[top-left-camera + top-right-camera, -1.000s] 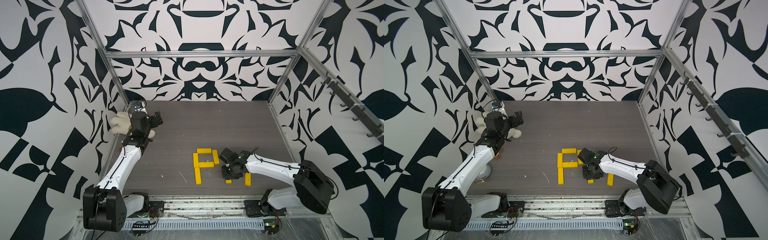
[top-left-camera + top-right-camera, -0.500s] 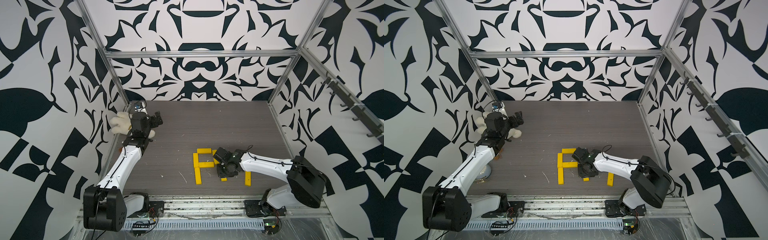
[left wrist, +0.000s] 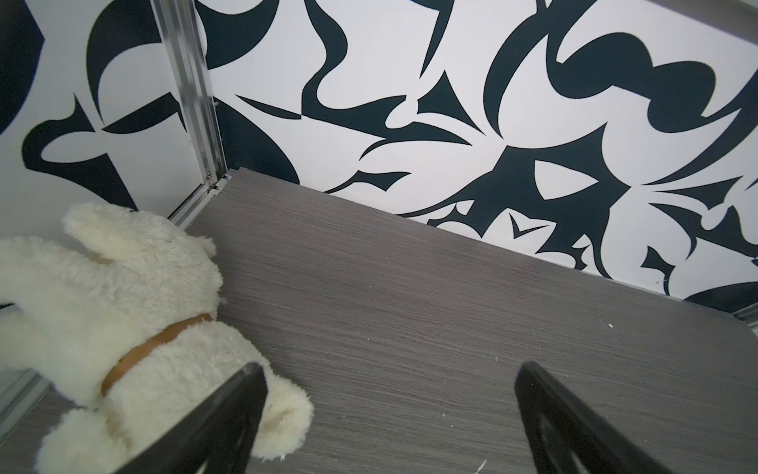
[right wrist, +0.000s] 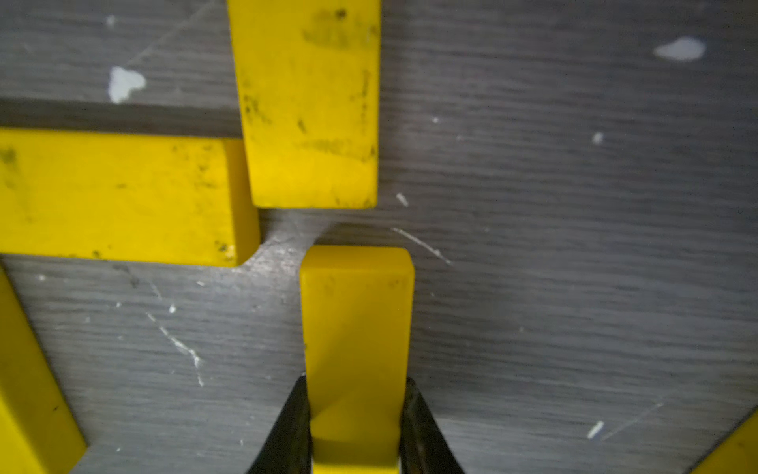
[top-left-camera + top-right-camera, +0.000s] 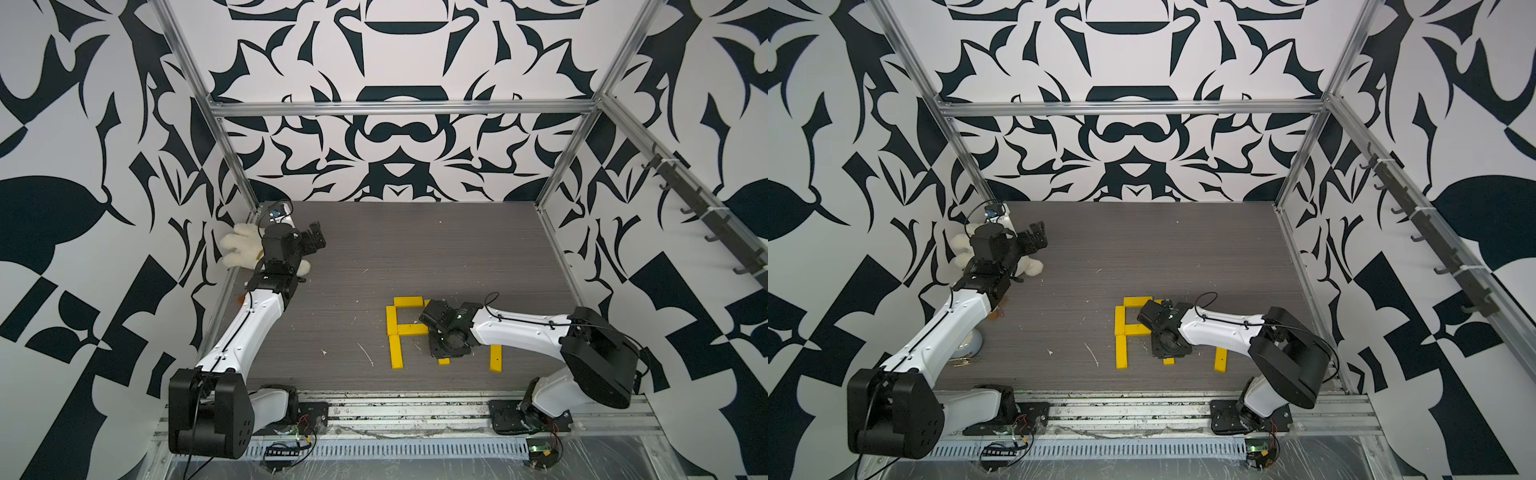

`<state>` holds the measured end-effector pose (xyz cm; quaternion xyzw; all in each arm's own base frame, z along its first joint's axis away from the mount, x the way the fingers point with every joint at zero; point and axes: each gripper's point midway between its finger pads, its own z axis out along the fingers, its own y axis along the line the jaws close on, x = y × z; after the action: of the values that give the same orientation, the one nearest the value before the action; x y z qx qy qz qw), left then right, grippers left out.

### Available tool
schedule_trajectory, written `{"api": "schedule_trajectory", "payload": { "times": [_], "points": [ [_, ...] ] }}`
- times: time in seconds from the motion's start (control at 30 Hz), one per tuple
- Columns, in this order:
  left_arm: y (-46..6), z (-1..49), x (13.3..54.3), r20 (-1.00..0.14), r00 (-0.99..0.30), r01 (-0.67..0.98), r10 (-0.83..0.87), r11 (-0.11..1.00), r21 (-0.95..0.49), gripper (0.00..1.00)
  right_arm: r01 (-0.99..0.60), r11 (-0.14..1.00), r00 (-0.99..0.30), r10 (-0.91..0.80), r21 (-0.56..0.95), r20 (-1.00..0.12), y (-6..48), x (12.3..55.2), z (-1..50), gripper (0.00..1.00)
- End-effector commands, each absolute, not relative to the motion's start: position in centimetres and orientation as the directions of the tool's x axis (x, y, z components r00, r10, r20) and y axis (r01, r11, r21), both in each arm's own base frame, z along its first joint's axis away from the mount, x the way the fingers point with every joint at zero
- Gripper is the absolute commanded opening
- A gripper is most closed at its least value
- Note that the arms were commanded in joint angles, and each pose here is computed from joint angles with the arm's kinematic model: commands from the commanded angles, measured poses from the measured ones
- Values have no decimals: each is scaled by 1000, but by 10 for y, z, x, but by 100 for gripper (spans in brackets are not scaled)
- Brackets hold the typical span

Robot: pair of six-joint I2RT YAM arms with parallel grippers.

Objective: Assemble the number 8 with building blocks
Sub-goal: Assemble the building block at the center of the board.

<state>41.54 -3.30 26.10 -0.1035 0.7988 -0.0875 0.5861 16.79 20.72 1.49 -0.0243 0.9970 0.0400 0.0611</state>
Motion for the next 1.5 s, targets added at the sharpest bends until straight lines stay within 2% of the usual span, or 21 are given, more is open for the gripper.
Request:
{"api": "schedule_trajectory", "payload": {
  "times": [0.0,1.17,1.47],
  "points": [
    [-32,262,413,-922,-278,-57,-269,963,-264,99,-45,996,-987,-31,82,-160,215,178,22,2],
    [-32,257,412,-921,-282,-59,-270,963,-265,99,-73,997,-989,-67,39,-131,220,173,17,4],
    [-32,258,411,-921,-279,-57,-273,962,-268,99,-73,997,-989,-69,27,-128,219,170,16,11]
  ]
}}
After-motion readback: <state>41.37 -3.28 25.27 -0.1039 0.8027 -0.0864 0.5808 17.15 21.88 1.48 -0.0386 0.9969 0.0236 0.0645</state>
